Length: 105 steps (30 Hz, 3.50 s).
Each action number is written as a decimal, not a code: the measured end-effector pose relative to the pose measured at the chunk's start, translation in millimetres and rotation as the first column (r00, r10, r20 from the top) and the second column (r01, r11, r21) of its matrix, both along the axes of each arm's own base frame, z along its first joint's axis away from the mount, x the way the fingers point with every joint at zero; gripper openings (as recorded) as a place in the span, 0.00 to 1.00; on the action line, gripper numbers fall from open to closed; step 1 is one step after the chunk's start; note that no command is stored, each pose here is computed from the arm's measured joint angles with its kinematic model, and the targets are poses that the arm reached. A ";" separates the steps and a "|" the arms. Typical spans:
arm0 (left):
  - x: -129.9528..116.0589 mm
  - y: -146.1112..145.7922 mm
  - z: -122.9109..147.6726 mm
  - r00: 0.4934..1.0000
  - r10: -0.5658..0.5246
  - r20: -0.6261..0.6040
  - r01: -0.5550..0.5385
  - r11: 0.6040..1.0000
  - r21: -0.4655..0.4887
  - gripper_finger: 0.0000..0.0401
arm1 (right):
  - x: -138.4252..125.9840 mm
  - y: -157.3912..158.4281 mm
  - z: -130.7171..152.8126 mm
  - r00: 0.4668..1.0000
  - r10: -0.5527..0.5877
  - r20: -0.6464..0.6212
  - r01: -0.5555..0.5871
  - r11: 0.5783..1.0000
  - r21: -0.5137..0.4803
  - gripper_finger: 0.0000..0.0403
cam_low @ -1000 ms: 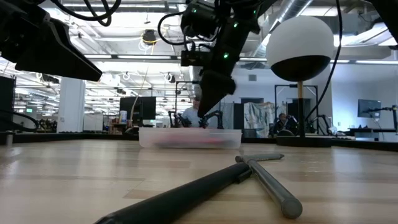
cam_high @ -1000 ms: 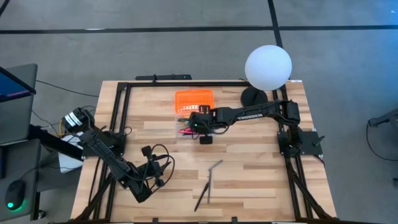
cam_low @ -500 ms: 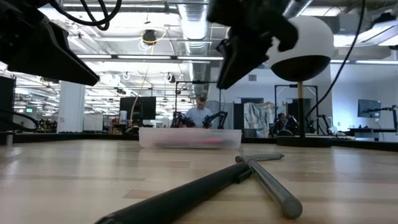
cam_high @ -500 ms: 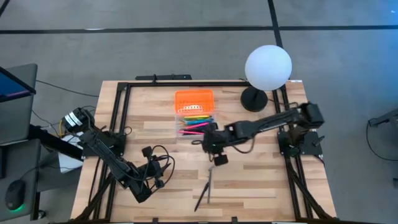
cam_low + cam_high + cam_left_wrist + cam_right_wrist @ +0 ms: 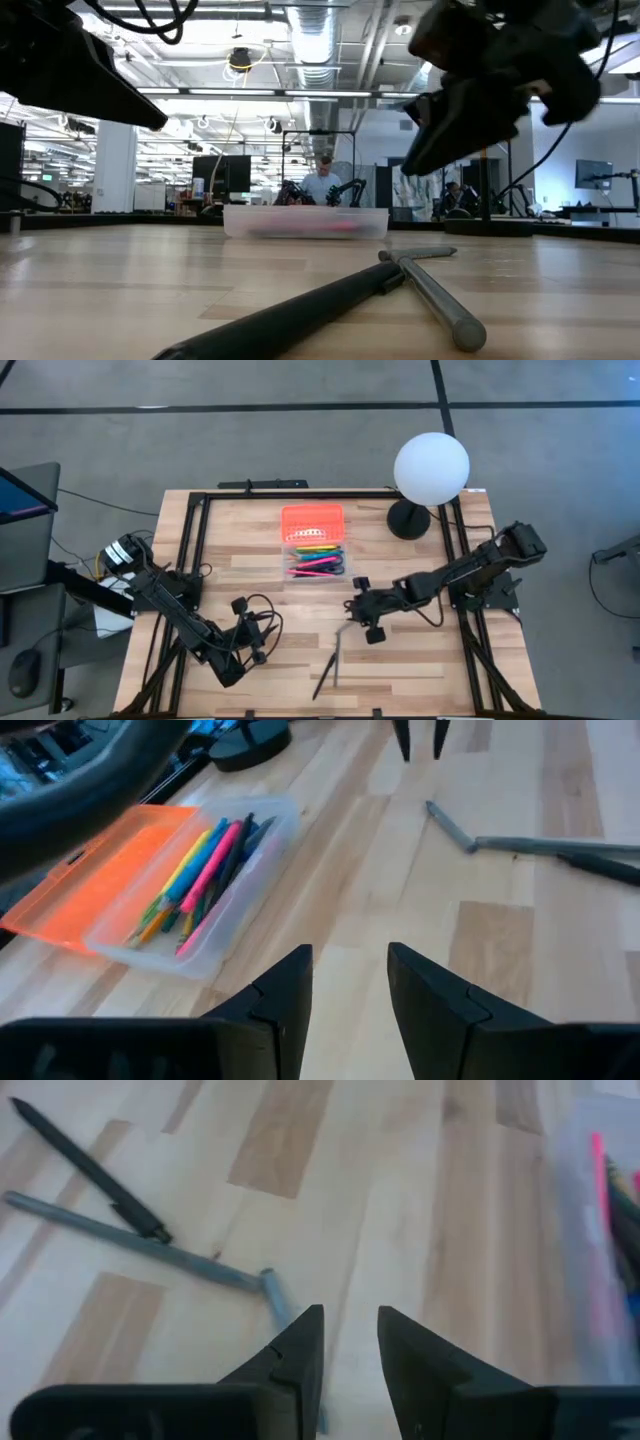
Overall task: Pick & place school supplies into a supply box
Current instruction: Put the black pen into the supply box
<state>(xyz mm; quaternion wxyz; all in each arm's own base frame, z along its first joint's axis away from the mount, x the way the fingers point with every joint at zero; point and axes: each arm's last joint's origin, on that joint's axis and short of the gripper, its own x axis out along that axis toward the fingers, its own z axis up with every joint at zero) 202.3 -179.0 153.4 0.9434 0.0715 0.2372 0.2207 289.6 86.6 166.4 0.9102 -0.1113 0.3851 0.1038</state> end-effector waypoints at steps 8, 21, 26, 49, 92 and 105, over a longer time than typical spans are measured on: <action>48.2 -12.7 -4.3 0.959 -0.278 0.050 0.282 0.951 -0.129 0.32 | -12.4 9.2 -15.0 0.998 0.008 0.064 -0.008 1.000 -0.005 0.22; 121.8 -17.3 -8.7 0.762 -0.647 0.009 0.624 0.731 -0.277 0.32 | -15.9 20.7 -13.2 0.994 -0.011 0.112 0.021 0.996 -0.087 0.22; 142.7 -21.5 -15.8 0.708 -0.706 -0.019 0.679 0.687 -0.258 0.32 | -18.6 24.9 -14.3 0.995 0.007 0.098 0.003 0.996 -0.094 0.22; 179.2 -20.7 -31.2 0.537 -0.830 -0.152 0.768 0.555 -0.320 0.32 | -20.7 23.6 -16.6 0.997 -0.028 0.075 0.037 0.993 -0.110 0.22; 180.7 -20.2 -53.1 0.528 -0.842 -0.112 0.781 0.534 -0.324 0.32 | -20.6 23.2 -16.6 0.996 -0.051 0.076 0.059 0.992 -0.108 0.22; 174.7 -16.1 -49.5 0.531 -0.812 -0.243 0.707 0.582 -0.402 0.32 | -20.6 23.1 -16.6 0.996 -0.052 0.075 0.060 0.992 -0.107 0.22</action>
